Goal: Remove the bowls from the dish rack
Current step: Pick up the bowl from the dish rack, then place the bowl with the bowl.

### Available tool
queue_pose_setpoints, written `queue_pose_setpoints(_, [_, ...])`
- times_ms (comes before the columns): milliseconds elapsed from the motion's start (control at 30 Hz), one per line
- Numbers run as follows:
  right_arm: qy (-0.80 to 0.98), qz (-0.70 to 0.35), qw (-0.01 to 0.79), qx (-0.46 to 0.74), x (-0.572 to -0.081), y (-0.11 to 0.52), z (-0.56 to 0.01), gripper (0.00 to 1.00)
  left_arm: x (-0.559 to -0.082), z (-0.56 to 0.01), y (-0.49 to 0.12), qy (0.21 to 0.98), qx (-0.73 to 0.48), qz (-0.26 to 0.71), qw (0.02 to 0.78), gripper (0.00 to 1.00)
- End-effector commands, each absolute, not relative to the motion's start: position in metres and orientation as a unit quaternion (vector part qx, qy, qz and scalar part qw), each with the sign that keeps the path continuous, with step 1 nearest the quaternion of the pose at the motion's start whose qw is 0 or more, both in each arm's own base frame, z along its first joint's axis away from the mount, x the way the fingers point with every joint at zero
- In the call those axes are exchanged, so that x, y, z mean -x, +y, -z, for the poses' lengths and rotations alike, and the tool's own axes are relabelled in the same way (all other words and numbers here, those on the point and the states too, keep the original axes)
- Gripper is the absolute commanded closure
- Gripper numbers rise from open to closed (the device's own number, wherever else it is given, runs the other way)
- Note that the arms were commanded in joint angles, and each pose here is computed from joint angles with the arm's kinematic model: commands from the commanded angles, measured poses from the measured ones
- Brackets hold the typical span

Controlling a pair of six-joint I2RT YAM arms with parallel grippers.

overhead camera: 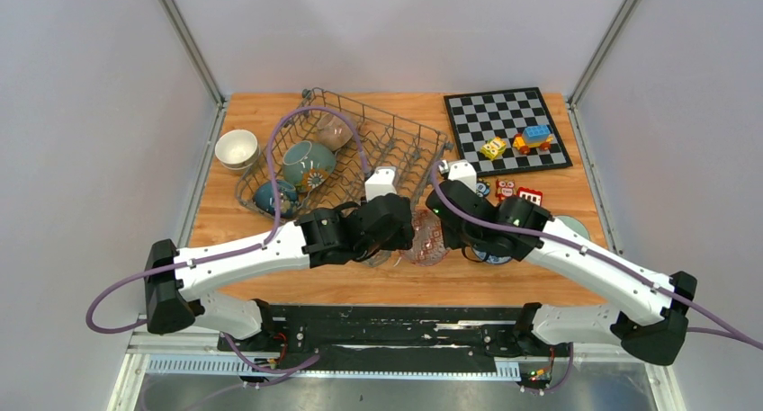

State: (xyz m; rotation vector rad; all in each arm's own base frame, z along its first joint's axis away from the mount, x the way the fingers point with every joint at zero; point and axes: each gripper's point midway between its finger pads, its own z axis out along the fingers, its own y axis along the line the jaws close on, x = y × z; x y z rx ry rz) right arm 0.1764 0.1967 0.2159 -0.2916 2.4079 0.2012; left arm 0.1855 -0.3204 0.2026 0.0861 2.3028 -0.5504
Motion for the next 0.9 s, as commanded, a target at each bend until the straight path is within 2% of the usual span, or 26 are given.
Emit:
queue_pose_setpoints(0, [0.928,-0.057,0.356,0.088,-0.181,0.173,-0.223,0.96,-0.192,-0.22,-0.322,0.884,-0.029,0.238,0.4,0.28])
queue_pose_setpoints(33, [0.929,-0.052,0.356,0.083,-0.185,0.166,-0.224,0.96,-0.192,-0.22,-0.319,0.883,-0.032,0.237,0.404,0.17])
queue_pose_setpoints(100, [0.932,-0.044,0.354,0.062,-0.192,0.146,-0.225,0.97,-0.192,-0.221,-0.31,0.881,-0.032,0.233,0.412,0.02])
queue_pose_setpoints(133, [0.934,-0.038,0.353,0.048,-0.196,0.134,-0.224,0.96,-0.192,-0.223,-0.305,0.878,-0.031,0.231,0.419,0.0])
queue_pose_setpoints(433, [0.933,-0.028,0.329,-0.146,-0.207,0.047,-0.179,0.96,-0.19,-0.221,-0.252,0.852,-0.023,0.219,0.475,0.0])
queue_pose_setpoints(667, [0.915,-0.086,0.316,-0.234,-0.215,0.041,-0.143,0.97,-0.176,-0.193,-0.237,0.852,-0.022,0.246,0.462,0.01])
queue_pose_setpoints(867, [0.912,-0.061,0.317,-0.253,-0.219,0.031,-0.13,0.96,-0.174,-0.184,-0.227,0.853,-0.002,0.246,0.46,0.01])
